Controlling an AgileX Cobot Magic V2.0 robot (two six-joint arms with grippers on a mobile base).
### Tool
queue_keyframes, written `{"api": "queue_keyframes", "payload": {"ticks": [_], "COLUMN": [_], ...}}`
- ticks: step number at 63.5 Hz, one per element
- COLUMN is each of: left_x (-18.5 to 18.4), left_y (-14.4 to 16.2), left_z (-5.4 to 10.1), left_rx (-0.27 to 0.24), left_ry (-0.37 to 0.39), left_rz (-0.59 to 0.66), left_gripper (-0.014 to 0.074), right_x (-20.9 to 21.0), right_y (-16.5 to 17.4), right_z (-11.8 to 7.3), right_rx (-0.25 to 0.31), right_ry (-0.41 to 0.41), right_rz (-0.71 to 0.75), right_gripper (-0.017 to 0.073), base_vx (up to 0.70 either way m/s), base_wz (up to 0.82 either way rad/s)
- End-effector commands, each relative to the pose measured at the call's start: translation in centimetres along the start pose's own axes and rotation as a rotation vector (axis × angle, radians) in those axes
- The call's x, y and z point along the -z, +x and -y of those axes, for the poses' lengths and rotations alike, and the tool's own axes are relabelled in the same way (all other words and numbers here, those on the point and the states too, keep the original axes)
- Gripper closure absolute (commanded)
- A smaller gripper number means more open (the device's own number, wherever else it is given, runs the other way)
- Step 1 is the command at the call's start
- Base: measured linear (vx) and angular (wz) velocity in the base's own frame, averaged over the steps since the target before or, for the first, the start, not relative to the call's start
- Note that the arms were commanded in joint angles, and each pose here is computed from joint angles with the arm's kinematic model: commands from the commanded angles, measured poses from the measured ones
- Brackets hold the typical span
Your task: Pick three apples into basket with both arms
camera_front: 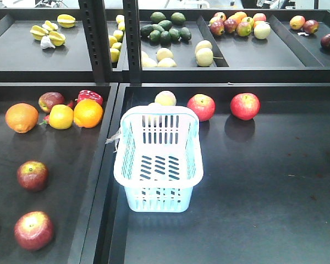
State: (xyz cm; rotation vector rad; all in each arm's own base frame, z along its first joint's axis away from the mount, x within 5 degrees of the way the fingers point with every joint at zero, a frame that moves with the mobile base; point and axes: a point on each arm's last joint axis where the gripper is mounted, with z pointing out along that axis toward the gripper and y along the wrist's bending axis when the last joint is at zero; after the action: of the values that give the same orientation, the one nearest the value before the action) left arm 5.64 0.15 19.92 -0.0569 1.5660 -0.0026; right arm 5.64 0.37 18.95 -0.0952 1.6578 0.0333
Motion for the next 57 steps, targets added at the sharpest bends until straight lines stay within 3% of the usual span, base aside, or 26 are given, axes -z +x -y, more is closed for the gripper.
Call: {"api": "queue_keyframes", "payload": {"ticks": [1, 23, 25, 29, 36, 40, 42, 46, 53, 57], "left_x": [0.03, 0.04, 0.04, 0.04, 0.04, 0.04, 0.04, 0.04, 0.05, 0.09], "left_y": [0.08, -0.07, -0.09, -0.09, -0.08, -0.07, -0.06, -0.05, -0.22, -0.49], "left_z": [-0.13, -0.14, -0.15, -0.16, -0.17, -0.18, -0.18, -0.18, -0.27, -0.28], "left_rx": [0.009, 0.023, 0.056, 0.182, 0.551, 0.696, 0.744, 0.792, 0.81, 0.892], "left_ry": [-0.012, -0.013, -0.012, -0.008, 0.004, 0.009, 0.011, 0.012, 0.011, 0.017], "left_rz": [0.063, 0.077, 0.08, 0.08, 0.081, 0.081, 0.079, 0.078, 0.1, 0.11], "left_gripper": [0.06, 0.06, 0.06, 0.06, 0.06, 0.06, 0.06, 0.06, 0.06, 0.06], "right_x": [0.01, 0.01, 0.01, 0.01, 0.01, 0.01, 0.01, 0.01, 0.01, 0.01], "right_y": [-0.23, -0.23, -0.23, -0.23, -0.23, -0.23, -0.23, -0.23, -0.23, -0.23], "right_z": [-0.02, -0.02, -0.02, -0.02, -0.02, -0.02, -0.02, -0.02, -0.02, -0.02], "right_rx": [0.018, 0.018, 0.018, 0.018, 0.018, 0.018, 0.018, 0.018, 0.018, 0.018], "right_ry": [0.003, 0.003, 0.003, 0.003, 0.003, 0.003, 0.003, 0.003, 0.003, 0.003], "right_rz": [0.064, 0.064, 0.064, 0.064, 0.064, 0.064, 0.064, 0.064, 0.064, 0.064], "right_gripper": [0.0561, 0.0561, 0.0561, 0.0561, 0.0561, 0.0561, 0.0561, 0.0561, 0.0561, 0.0561], "base_vx": [0.0, 0.0, 0.0, 0.0, 0.0, 0.0, 0.0, 0.0, 0.0, 0.0], "base_wz": [0.0, 0.0, 0.0, 0.0, 0.0, 0.0, 0.0, 0.0, 0.0, 0.0]}}
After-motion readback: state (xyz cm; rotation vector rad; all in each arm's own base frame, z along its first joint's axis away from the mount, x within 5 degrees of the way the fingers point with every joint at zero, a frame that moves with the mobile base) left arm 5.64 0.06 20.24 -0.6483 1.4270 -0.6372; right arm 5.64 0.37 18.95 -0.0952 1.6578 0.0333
